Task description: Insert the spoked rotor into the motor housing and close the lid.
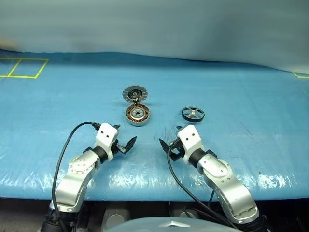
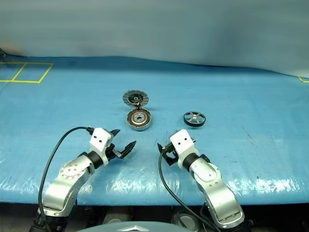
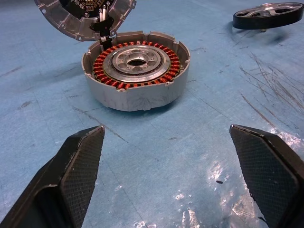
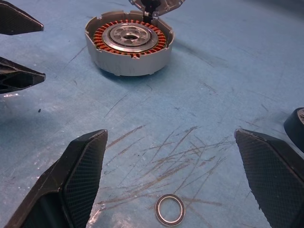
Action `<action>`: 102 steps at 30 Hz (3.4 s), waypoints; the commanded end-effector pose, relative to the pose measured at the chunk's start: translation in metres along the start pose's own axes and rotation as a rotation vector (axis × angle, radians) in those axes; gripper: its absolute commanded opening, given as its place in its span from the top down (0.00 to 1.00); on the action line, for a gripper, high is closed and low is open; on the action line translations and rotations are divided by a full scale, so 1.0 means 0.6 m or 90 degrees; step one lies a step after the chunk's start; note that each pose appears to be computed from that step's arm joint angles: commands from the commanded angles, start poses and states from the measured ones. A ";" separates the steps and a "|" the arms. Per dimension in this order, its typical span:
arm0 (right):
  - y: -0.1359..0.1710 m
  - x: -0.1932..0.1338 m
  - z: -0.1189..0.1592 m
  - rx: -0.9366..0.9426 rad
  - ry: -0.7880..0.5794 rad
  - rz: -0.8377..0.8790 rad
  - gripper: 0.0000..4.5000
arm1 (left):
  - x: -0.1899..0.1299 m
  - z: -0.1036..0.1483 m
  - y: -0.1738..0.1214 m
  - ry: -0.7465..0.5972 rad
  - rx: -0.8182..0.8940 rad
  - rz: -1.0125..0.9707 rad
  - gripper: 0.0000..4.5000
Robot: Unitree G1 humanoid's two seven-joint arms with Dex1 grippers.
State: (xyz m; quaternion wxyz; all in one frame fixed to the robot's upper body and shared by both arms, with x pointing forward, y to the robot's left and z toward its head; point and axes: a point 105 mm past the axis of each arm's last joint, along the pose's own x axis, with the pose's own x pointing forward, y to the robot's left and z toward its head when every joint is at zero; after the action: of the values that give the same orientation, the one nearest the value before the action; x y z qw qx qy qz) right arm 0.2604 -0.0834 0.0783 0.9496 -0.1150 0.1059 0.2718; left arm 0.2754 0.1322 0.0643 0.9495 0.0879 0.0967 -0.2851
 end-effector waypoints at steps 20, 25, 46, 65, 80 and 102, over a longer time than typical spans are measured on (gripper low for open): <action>0.001 -0.001 0.012 -0.001 -0.008 0.008 0.00 | -0.002 0.017 -0.003 -0.026 0.020 0.003 0.00; 0.003 0.000 0.013 -0.004 -0.009 0.012 0.00 | -0.003 0.016 -0.002 -0.024 0.023 0.004 0.00; -0.001 0.041 0.048 -0.243 0.154 0.193 0.00 | -0.009 0.020 -0.008 -0.060 0.021 0.022 0.00; 0.080 0.210 0.139 -0.501 0.160 0.364 0.00 | -0.067 -0.017 -0.024 -0.070 -0.009 0.097 0.00; 0.073 0.200 0.038 -0.427 0.323 0.458 0.35 | -0.079 -0.023 -0.013 -0.071 -0.009 0.130 0.00; 0.134 0.080 -0.011 -0.156 0.374 0.387 0.59 | -0.080 -0.028 -0.008 -0.049 -0.004 0.115 0.00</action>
State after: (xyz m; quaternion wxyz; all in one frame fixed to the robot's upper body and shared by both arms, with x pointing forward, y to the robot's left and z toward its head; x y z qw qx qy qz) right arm 0.2715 0.0102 0.0684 0.7489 -0.3048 0.2929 0.5103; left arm 0.2304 0.1613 0.0488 0.9748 0.0808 0.0714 -0.1952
